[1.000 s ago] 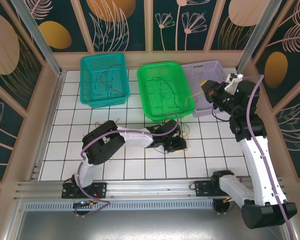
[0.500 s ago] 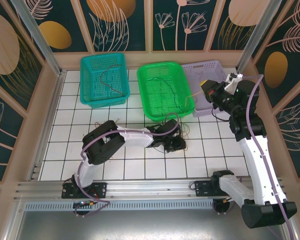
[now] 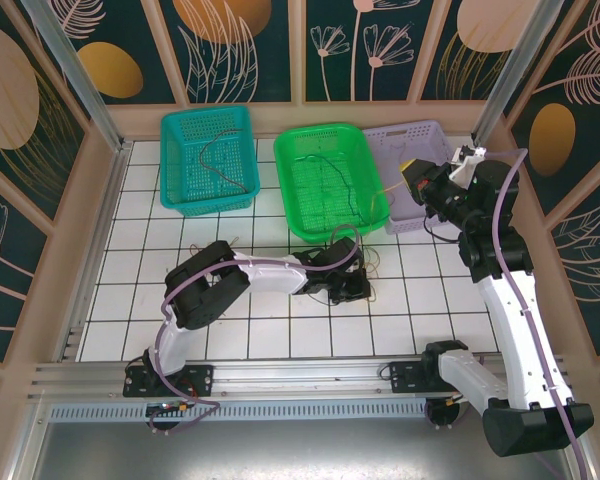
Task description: Untangle the cables
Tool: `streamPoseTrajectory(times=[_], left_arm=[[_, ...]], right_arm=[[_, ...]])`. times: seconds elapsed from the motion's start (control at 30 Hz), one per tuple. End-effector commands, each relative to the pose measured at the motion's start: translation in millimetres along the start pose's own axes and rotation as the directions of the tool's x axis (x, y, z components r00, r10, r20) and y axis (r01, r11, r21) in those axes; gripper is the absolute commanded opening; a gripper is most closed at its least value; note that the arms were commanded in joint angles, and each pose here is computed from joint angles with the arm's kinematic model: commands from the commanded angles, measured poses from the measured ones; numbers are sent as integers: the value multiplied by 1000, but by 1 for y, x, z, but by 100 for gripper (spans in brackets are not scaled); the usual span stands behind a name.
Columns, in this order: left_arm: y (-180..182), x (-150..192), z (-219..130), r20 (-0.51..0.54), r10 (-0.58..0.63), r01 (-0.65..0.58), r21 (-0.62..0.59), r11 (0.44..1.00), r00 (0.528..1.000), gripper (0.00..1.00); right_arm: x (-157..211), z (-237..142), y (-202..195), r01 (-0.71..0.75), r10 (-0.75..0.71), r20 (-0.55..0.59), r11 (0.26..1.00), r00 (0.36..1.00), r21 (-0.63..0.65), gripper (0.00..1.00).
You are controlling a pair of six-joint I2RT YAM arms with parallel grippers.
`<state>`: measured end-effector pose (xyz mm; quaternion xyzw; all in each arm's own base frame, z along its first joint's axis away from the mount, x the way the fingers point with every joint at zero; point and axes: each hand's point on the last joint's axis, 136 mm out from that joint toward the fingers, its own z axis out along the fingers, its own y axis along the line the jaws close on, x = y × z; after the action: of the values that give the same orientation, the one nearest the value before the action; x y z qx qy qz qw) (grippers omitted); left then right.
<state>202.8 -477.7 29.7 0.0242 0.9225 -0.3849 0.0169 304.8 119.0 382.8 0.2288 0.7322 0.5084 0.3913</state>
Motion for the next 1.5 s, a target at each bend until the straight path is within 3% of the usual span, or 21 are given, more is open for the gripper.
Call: streamPoseTrajectory(times=[0.0,0.23,0.47,0.77,1.03,1.13,1.27,1.47], left_arm=[[-2,4,-2,-12,21,-21,-6,1000,1000,0],[10,3,-38,63,49,-43,-96,994,997,0],[81,20,-93,133,75,-27,-331,943,988,0],[173,27,-176,302,-14,172,-504,846,953,0],[213,28,-239,438,-35,318,-593,739,898,0],[219,27,-269,530,-65,408,-563,719,846,0],[215,21,-326,687,-88,531,-467,707,721,0],[211,20,-424,900,-66,694,-284,661,431,0]], right_arm=[[-6,-1,10,13,-13,14,999,1000,-43,0],[-26,-8,31,101,-98,67,994,993,-41,0],[-100,-17,91,255,-236,244,965,941,-52,0],[-209,-25,151,329,-254,476,941,842,-80,0],[-282,-29,165,346,-226,599,934,769,-92,0],[-305,-30,164,346,-219,629,934,746,-85,0],[-329,-25,150,335,-217,639,940,738,-68,0],[-353,-7,119,310,-218,641,950,736,-32,0]])
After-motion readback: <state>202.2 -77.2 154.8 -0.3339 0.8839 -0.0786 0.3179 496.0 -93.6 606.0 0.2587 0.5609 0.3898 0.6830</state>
